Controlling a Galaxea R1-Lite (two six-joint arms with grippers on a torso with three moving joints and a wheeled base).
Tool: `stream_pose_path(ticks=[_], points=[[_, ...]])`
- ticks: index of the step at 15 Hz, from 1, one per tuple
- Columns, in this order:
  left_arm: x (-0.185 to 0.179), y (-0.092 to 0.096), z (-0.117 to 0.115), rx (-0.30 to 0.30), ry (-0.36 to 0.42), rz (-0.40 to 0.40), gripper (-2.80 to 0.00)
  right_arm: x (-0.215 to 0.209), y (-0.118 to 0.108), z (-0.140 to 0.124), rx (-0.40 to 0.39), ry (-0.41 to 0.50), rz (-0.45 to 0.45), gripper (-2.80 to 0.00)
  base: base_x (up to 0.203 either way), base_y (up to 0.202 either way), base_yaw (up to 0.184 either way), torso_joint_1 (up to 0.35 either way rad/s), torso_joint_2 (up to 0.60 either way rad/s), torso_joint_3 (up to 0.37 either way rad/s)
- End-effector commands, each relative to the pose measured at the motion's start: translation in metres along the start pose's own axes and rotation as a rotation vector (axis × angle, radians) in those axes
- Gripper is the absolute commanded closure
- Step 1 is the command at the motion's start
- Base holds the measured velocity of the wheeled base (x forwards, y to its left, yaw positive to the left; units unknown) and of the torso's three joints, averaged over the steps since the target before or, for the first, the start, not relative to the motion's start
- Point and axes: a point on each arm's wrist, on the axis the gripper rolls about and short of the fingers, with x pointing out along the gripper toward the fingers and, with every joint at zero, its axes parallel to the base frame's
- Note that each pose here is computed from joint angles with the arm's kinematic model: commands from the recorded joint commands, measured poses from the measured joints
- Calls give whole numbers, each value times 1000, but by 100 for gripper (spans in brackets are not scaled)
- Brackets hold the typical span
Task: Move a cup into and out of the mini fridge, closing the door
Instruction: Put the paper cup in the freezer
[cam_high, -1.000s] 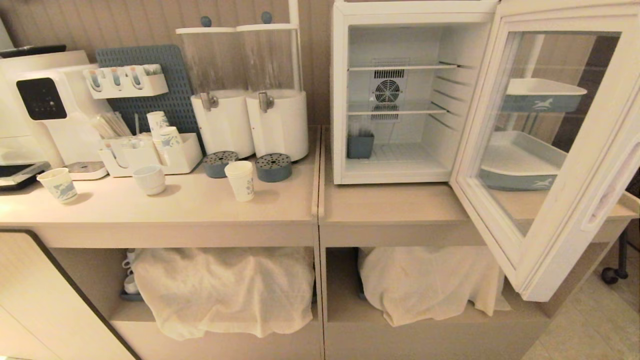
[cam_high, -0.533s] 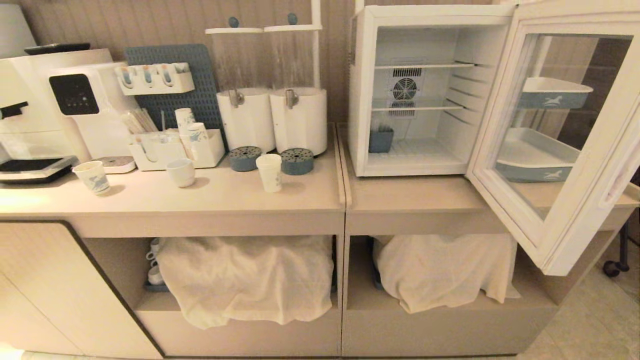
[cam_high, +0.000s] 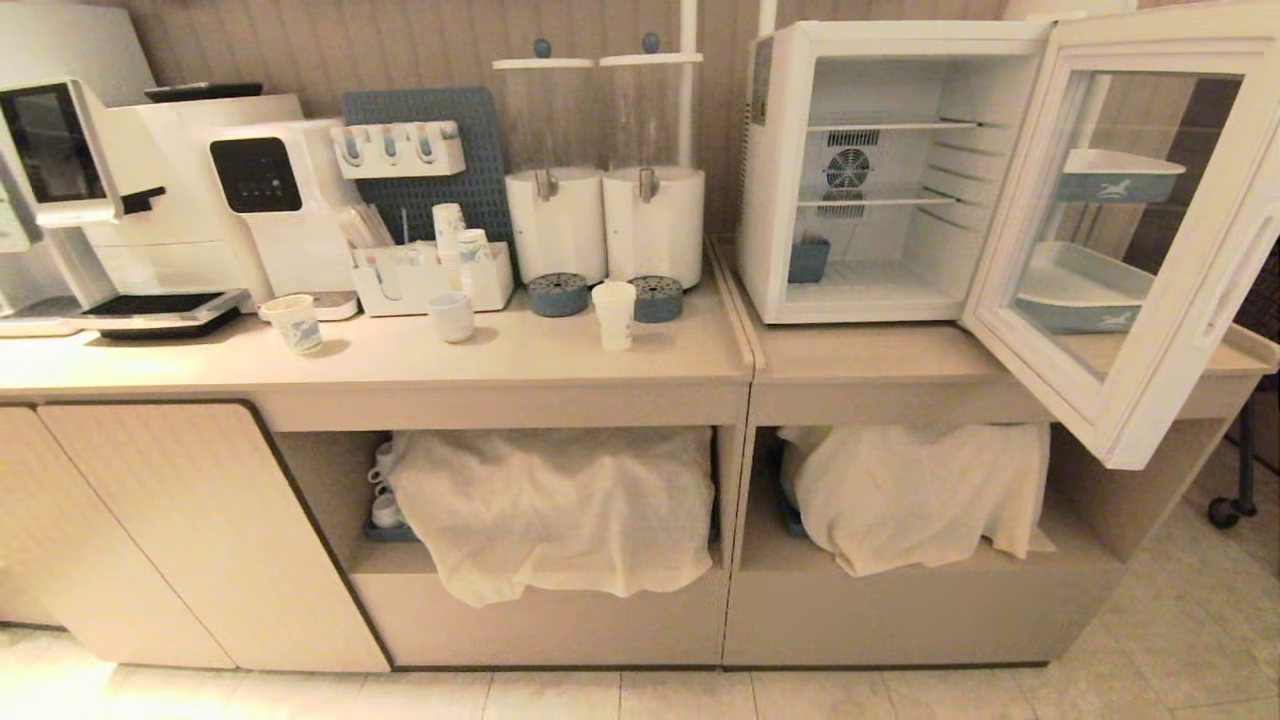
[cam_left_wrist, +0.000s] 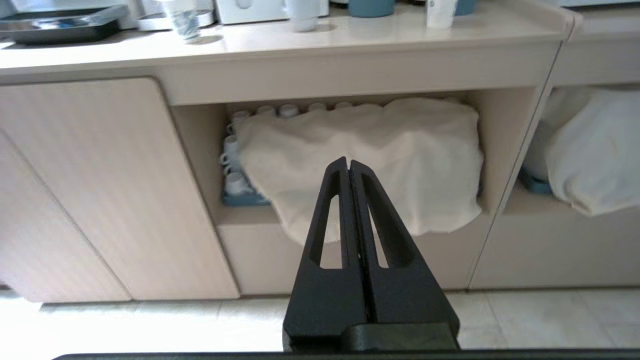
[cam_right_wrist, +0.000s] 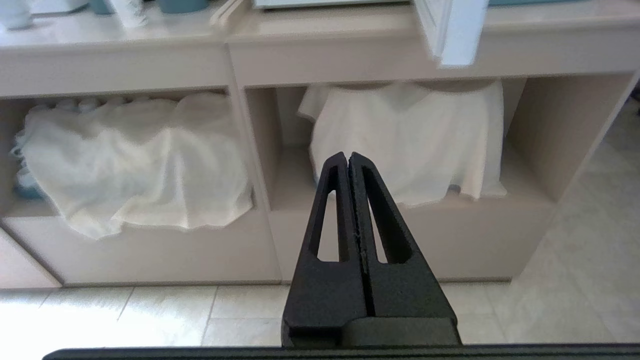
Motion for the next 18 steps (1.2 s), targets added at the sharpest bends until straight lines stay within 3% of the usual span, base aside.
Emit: stream_pose_path(ticks=[1, 11, 18], points=[[1, 0, -5, 3, 20, -1, 0, 0, 0, 0, 0, -1, 1, 0, -125, 186, 3, 2, 4, 2], [1, 0, -5, 5, 23, -2, 0, 0, 0, 0, 1, -3, 1, 0, 1, 168, 0, 1, 1, 2], [0, 0, -4, 3, 41, -14, 0, 0, 0, 0, 1, -3, -1, 0, 155, 147, -3, 2, 2, 3]])
